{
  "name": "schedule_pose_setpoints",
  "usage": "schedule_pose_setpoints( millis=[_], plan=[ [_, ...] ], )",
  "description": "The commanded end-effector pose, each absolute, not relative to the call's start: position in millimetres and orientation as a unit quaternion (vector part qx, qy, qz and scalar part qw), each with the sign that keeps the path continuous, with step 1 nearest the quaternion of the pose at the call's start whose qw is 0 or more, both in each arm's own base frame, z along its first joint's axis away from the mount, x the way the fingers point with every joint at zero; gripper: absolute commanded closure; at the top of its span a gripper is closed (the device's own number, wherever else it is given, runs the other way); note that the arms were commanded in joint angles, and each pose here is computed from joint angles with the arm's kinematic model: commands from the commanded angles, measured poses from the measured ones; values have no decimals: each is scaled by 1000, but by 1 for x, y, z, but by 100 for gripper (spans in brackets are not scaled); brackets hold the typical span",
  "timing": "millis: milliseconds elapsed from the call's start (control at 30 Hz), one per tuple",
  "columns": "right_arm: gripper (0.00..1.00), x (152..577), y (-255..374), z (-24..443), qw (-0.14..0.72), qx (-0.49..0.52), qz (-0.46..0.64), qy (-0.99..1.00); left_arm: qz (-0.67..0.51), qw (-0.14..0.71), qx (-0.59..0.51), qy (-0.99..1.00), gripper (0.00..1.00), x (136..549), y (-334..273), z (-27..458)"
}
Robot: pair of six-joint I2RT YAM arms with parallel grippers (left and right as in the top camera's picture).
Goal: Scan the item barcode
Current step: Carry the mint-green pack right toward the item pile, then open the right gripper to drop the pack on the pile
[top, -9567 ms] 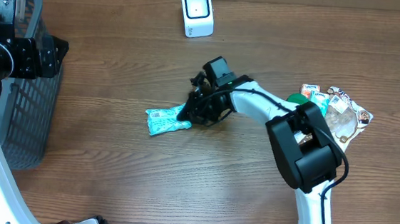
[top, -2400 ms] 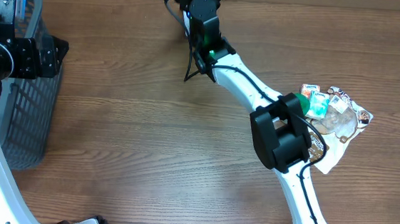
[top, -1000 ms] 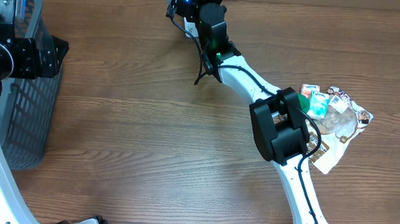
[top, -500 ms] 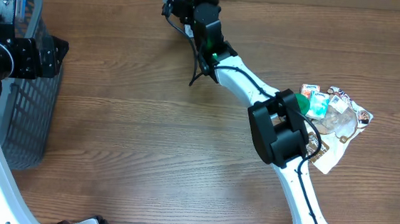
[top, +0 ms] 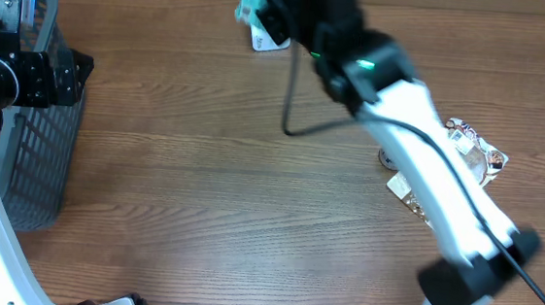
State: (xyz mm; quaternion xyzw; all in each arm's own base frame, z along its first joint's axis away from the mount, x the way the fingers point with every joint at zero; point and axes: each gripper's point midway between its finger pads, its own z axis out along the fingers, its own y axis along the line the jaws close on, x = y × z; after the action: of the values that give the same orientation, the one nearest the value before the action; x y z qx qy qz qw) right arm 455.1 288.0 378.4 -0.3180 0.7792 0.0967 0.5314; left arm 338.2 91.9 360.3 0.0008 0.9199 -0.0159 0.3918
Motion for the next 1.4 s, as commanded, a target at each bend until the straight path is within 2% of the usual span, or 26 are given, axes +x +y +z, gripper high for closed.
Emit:
schedule_pose_setpoints(
  millis=[0,100,200,333,500,733,1000,1100,1200,1267,1333,1367],
  plan=[
    [91,407,271,398,456,-227,255,822,-18,393,14,919,0,340,88,360],
    [96,386,230,392,403,-173,261,860,-18,393,14,919,0,340,88,360],
    [96,382,180,373,352,-81,244,900,-18,393,14,919,1,340,88,360],
    [89,381,116,338,286,16,208,935,-18,393,14,919,1,340,88,360],
    [87,385,51,288,229,108,175,951,-18,393,14,919,0,340,88,360],
    [89,393,-27,207,193,259,164,932,-18,393,14,919,1,340,88,360],
    [88,382,-66,149,170,351,192,900,-18,393,14,919,0,340,88,360],
    [73,380,-73,146,170,363,191,896,-18,393,14,919,1,340,88,360],
    [70,380,-73,146,170,363,191,896,-18,393,14,919,0,340,88,360],
    [57,380,-73,146,169,363,191,896,-18,393,14,919,0,340,88,360],
    [52,381,-70,148,170,359,203,895,-18,393,14,919,1,340,88,360],
    [46,383,-66,150,171,354,216,894,-18,393,14,919,1,340,88,360]
  ],
)
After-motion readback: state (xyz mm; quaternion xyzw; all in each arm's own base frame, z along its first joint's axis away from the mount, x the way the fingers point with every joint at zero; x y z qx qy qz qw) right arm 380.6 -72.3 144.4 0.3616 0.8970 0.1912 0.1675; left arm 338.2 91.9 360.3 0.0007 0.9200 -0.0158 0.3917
